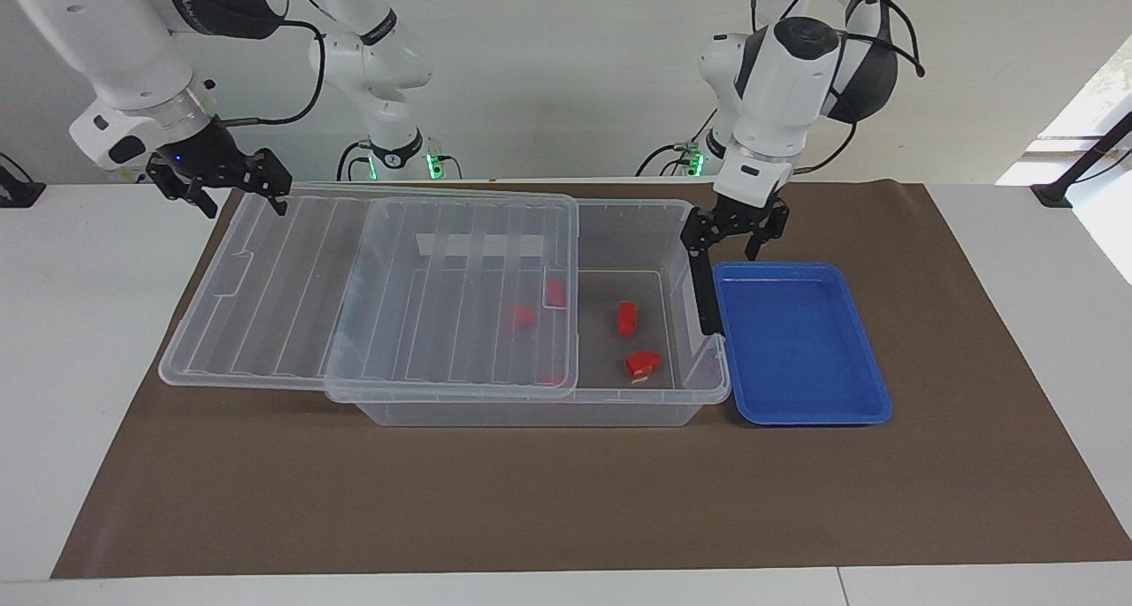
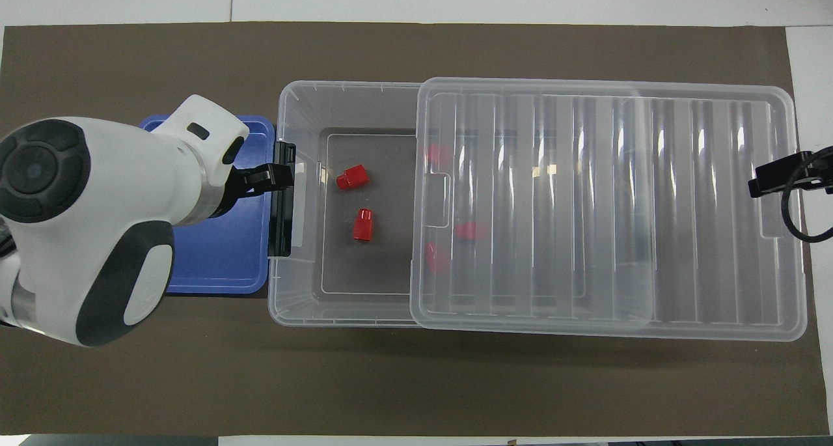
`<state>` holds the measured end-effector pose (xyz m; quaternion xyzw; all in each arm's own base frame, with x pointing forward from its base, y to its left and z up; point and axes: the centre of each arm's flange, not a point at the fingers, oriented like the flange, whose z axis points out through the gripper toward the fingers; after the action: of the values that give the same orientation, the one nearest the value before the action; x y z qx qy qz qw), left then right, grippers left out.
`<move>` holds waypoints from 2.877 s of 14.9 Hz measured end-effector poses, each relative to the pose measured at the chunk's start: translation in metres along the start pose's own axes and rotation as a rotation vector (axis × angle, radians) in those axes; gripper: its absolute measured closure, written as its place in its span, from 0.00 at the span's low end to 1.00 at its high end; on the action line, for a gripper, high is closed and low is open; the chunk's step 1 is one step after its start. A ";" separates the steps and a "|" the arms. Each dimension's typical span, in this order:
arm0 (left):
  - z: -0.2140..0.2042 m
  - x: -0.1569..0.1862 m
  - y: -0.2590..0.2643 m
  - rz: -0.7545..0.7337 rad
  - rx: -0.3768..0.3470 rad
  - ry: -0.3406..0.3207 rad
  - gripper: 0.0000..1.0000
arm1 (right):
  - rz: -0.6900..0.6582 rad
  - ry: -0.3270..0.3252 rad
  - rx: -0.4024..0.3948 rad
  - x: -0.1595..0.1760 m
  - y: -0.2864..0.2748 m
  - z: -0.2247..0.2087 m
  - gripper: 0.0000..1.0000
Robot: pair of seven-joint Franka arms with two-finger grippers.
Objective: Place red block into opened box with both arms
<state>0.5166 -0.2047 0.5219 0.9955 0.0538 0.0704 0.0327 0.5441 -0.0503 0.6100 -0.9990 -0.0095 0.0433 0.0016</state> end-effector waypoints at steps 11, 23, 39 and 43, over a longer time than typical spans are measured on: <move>-0.032 0.062 -0.139 0.029 0.031 0.053 0.00 | -0.003 -0.008 -0.001 0.000 -0.003 0.000 0.00; -0.075 0.075 -0.146 0.024 0.042 -0.021 0.00 | -0.060 0.031 -0.002 -0.008 0.090 0.036 0.43; -0.073 0.073 -0.145 0.026 0.044 -0.034 0.00 | -0.067 0.050 -0.003 -0.021 0.150 0.150 0.99; -0.073 0.073 -0.145 0.026 0.044 -0.034 0.00 | -0.056 0.051 -0.004 -0.015 0.132 0.149 0.99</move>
<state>0.5631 -0.0486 0.5933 0.9977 0.0419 0.0527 0.0110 0.5190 -0.1821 0.4624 -0.9991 -0.0374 0.0178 0.0009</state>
